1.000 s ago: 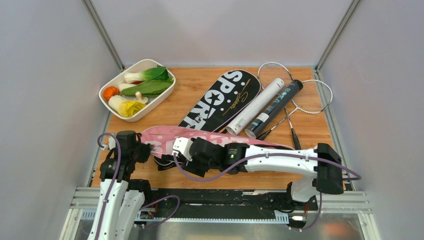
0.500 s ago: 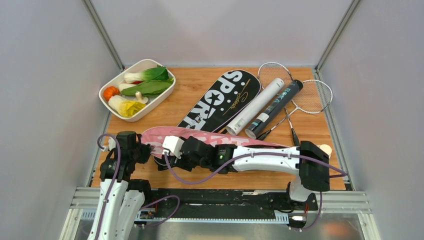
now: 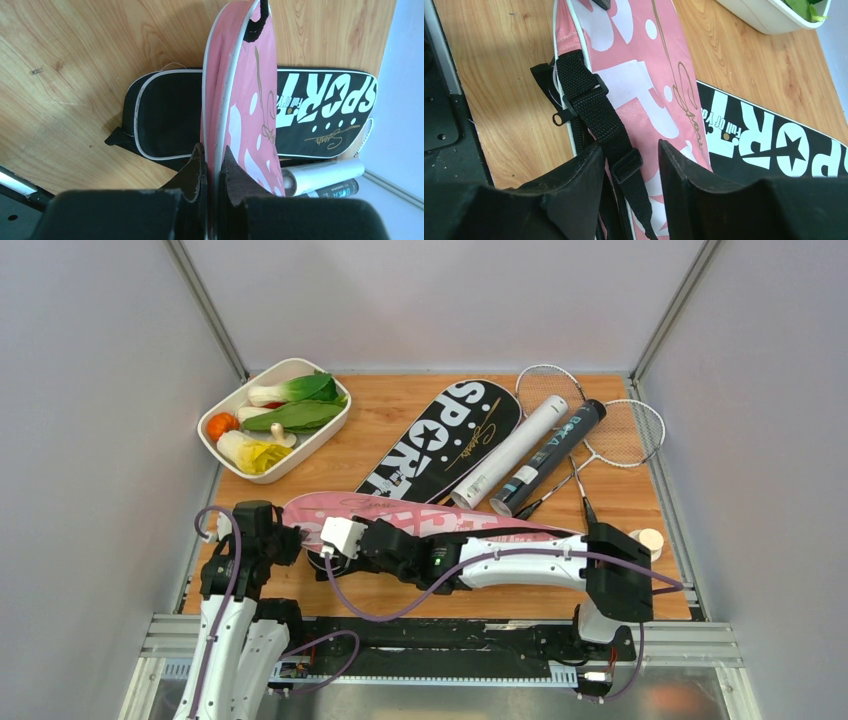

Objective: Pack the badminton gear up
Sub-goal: Adjust the racket bag at the center of the board.

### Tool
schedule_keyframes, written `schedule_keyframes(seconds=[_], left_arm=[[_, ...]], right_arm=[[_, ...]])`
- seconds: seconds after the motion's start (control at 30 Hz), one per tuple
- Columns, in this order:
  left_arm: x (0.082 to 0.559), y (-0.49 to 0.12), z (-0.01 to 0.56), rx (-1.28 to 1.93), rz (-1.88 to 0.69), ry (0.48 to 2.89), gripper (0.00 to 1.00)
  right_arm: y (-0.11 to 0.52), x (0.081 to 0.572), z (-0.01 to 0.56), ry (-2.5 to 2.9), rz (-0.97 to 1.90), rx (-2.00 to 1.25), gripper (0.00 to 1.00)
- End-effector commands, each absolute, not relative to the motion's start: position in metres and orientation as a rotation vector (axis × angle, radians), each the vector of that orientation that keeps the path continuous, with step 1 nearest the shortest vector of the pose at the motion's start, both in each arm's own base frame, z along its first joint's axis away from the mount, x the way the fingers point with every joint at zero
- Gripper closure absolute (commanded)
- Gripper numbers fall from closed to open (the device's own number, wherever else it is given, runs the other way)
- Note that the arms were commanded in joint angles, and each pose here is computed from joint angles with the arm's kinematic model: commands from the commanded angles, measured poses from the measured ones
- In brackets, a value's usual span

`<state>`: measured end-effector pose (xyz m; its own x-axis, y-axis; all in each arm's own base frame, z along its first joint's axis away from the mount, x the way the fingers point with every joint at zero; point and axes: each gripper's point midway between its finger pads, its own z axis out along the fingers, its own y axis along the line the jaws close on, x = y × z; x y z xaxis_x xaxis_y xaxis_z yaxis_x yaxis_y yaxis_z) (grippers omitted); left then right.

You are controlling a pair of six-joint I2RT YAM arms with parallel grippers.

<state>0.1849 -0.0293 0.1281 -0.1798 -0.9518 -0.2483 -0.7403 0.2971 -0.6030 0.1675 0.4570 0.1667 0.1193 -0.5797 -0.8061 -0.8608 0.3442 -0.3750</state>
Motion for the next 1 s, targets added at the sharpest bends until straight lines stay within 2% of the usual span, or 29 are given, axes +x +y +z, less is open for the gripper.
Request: schedule_keyframes(seconds=[0.0, 0.13, 0.33, 0.47, 0.63, 0.8, 0.97], left_arm=[[0.177, -0.032, 0.133, -1.537, -0.471, 2.005, 1.00], [0.174, -0.030, 0.138, -1.592, -0.471, 1.976, 1.00], [0.172, -0.036, 0.143, -1.736, -0.531, 1.919, 1.00], [0.176, -0.039, 0.148, -1.777, -0.563, 1.890, 1.00], [0.178, -0.041, 0.154, -1.795, -0.581, 1.887, 1.00], [0.179, -0.043, 0.156, -1.808, -0.593, 1.884, 1.00], [0.178, -0.045, 0.155, -1.815, -0.601, 1.891, 1.00]], right_arm=[[0.476, 0.177, 0.199, 1.570, 0.433, -1.199, 0.51], [0.465, 0.157, 0.213, 1.759, 0.593, -1.082, 0.45], [0.441, 0.129, 0.223, 2.048, 0.918, -0.623, 0.44], [0.433, 0.118, 0.222, 2.107, 1.050, -0.434, 0.39], [0.441, 0.093, 0.239, 2.030, 1.355, -0.318, 0.44], [0.459, 0.075, 0.232, 2.000, 1.410, -0.312, 0.47], [0.478, 0.082, 0.219, 1.971, 1.360, -0.292, 0.46]])
